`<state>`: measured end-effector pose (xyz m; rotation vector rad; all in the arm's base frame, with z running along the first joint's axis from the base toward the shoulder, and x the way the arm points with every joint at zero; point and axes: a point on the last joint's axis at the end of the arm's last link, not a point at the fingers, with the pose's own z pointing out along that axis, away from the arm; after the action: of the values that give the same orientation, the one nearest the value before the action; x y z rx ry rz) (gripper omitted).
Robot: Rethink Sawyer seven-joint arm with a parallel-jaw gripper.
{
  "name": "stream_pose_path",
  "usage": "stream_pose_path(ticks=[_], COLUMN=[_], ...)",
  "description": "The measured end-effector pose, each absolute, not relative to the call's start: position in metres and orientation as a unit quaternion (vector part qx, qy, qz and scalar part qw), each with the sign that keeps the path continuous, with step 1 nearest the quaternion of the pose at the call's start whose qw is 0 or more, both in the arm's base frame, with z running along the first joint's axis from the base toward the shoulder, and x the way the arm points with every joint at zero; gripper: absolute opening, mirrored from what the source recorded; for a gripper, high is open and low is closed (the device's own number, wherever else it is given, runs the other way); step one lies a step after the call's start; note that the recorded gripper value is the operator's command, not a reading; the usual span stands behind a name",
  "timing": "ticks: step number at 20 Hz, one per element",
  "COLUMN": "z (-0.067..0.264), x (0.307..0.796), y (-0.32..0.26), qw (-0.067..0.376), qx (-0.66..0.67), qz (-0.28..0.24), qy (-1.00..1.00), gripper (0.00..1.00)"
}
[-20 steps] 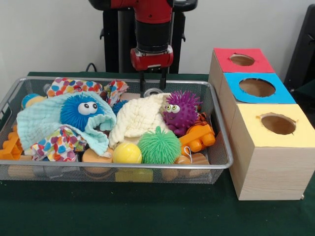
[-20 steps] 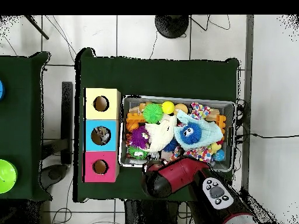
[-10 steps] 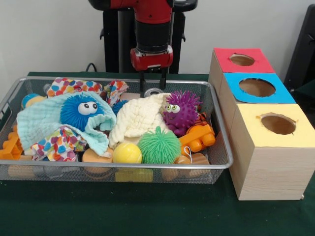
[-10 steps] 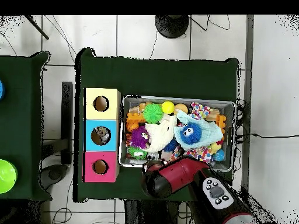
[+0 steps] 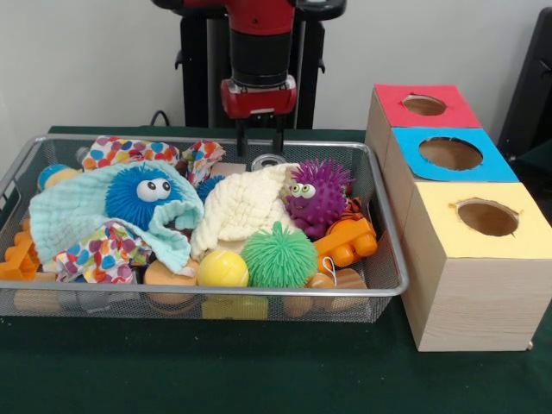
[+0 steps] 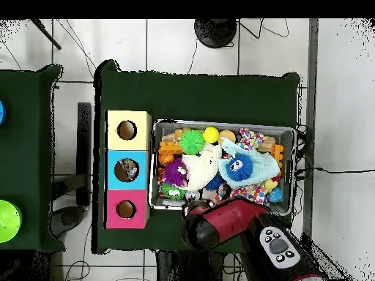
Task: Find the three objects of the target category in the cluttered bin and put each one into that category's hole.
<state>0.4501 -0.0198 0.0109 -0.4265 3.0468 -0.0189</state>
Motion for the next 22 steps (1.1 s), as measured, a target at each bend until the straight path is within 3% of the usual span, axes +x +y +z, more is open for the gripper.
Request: stream_pose_path(ticks=[22], z=[0.041], x=[0.472], y=[-0.027], qw=[0.049], qx=[-0.115], qz=[-0.027], qy=[0.992], gripper=[1.00])
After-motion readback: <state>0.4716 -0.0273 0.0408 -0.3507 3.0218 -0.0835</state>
